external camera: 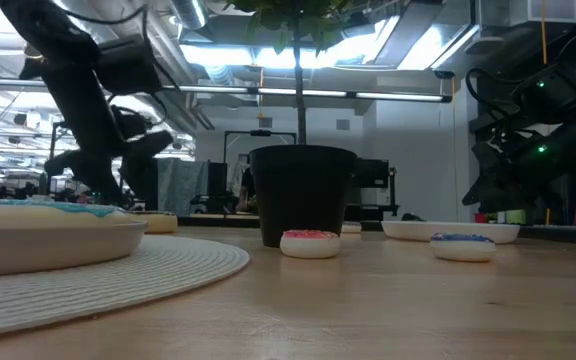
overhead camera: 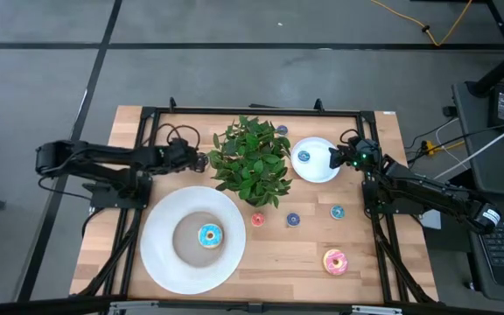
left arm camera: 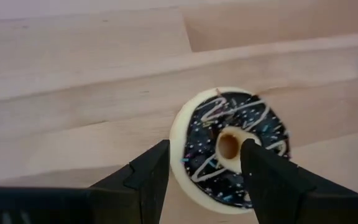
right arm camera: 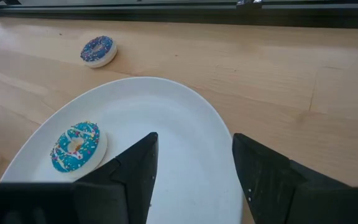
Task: Pick & Place donuts
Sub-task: Put the large black donut on the brown plate
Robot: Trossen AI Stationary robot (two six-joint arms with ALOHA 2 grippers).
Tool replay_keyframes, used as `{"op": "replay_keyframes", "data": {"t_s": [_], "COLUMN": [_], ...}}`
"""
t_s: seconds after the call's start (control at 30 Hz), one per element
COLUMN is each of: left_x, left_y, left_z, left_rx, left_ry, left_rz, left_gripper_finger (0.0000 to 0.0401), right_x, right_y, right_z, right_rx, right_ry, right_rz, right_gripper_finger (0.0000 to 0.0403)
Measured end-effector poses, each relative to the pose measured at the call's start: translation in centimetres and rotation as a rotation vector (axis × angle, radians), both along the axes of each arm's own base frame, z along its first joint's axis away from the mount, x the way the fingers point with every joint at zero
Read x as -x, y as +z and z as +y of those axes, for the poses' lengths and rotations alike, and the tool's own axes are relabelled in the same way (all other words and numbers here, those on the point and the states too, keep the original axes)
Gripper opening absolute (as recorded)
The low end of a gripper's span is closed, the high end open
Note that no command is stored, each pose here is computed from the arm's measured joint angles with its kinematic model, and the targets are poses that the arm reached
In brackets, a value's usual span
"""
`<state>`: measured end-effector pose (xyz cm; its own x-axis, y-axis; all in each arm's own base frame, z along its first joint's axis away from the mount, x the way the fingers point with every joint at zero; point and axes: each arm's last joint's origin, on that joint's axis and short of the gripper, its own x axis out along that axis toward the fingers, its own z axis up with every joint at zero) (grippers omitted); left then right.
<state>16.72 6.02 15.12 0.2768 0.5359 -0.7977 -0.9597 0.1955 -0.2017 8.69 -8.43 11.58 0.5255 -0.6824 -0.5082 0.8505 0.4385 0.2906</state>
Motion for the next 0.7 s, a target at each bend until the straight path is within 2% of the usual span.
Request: {"op": "replay_keyframes", "data": {"t_s": [0.43, 0.7], "left_x": [-1.5, -1.5], "left_y": [-2.2, -2.0], "left_z": [0.4, 0.4], "left_rx": [0.002, 0.013], "left_ry": [-0.027, -0.025], "left_rz": [0.060, 0.044], "left_gripper_finger": [0.0180, 0.0094], "right_x": [0.0, 0.0], "right_y": [0.0, 0.0], "right_z": [0.0, 0.0], "right_rx": [0.000, 0.000], "right_ry": [0.000, 0.000], "right_rz": [0.000, 0.000], "right_gripper_finger": [0.0207, 0.0207]}}
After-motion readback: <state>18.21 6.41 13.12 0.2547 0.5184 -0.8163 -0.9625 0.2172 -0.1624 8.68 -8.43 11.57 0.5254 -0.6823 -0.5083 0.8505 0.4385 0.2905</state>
